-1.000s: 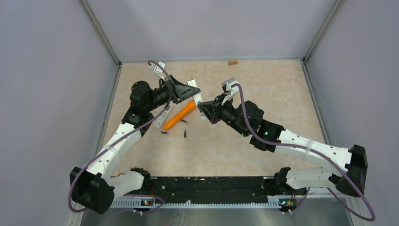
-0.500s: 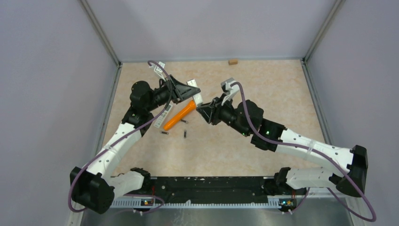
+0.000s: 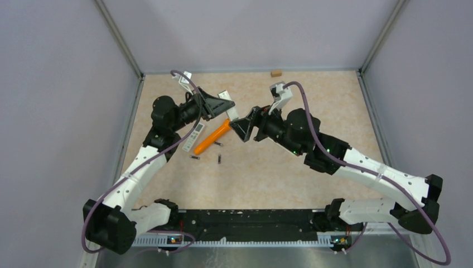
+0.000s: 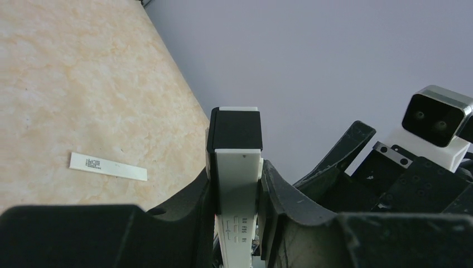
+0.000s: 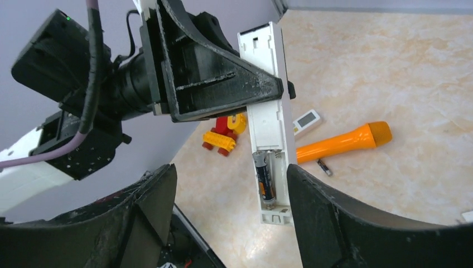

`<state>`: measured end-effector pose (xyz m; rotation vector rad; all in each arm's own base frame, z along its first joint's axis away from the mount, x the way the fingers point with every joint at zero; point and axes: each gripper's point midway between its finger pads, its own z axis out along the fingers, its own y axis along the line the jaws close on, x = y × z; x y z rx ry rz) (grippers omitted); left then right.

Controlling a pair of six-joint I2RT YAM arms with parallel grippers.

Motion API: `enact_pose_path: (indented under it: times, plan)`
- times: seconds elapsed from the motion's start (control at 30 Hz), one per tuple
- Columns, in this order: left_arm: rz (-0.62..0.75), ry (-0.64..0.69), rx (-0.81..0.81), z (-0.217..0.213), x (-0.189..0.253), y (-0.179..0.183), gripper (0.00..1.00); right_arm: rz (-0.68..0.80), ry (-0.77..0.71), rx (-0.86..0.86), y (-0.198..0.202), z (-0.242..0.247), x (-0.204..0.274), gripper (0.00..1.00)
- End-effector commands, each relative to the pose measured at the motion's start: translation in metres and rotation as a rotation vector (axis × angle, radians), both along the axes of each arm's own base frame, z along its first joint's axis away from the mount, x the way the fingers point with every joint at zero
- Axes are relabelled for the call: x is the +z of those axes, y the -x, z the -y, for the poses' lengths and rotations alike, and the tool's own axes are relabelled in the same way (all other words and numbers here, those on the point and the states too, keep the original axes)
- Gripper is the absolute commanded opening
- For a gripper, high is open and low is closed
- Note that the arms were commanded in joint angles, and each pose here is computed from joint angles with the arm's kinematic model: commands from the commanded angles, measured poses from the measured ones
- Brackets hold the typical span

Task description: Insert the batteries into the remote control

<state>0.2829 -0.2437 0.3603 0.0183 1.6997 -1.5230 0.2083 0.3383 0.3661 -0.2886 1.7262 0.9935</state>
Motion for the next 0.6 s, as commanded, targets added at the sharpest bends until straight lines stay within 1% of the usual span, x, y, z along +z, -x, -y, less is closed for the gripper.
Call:
enact_pose_path:
  times: [0.0, 0.07, 0.1, 0.2, 0.37, 0.47, 0.57]
  plan:
    - [0.152, 0.039, 0.04, -0.011, 0.032, -0.003, 0.0, -0.08, -0.116, -0.037, 0.001, 0.012, 0.032, 0.77]
    - [0.154, 0.042, 0.053, -0.013, 0.032, -0.006, 0.0, -0.214, -0.132, -0.111, -0.009, 0.02, 0.019, 0.84]
    - [0.155, 0.045, 0.058, -0.014, 0.032, -0.007, 0.0, -0.298, -0.16, -0.133, -0.013, 0.023, 0.014, 0.85]
    - [0.163, 0.055, 0.084, -0.018, 0.035, -0.01, 0.0, -0.428, -0.232, -0.153, -0.017, 0.022, 0.004, 0.87]
    - [0.177, 0.084, 0.108, -0.021, 0.042, -0.012, 0.0, -0.523, -0.444, -0.095, -0.014, 0.006, 0.008, 0.95]
    - [0.172, 0.092, 0.12, -0.023, 0.042, -0.013, 0.0, -0.589, -0.514, -0.064, -0.012, -0.003, 0.01, 0.98]
    - [0.165, 0.095, 0.144, -0.025, 0.042, -0.016, 0.0, -0.632, -0.544, -0.056, -0.013, -0.009, 0.007, 0.99]
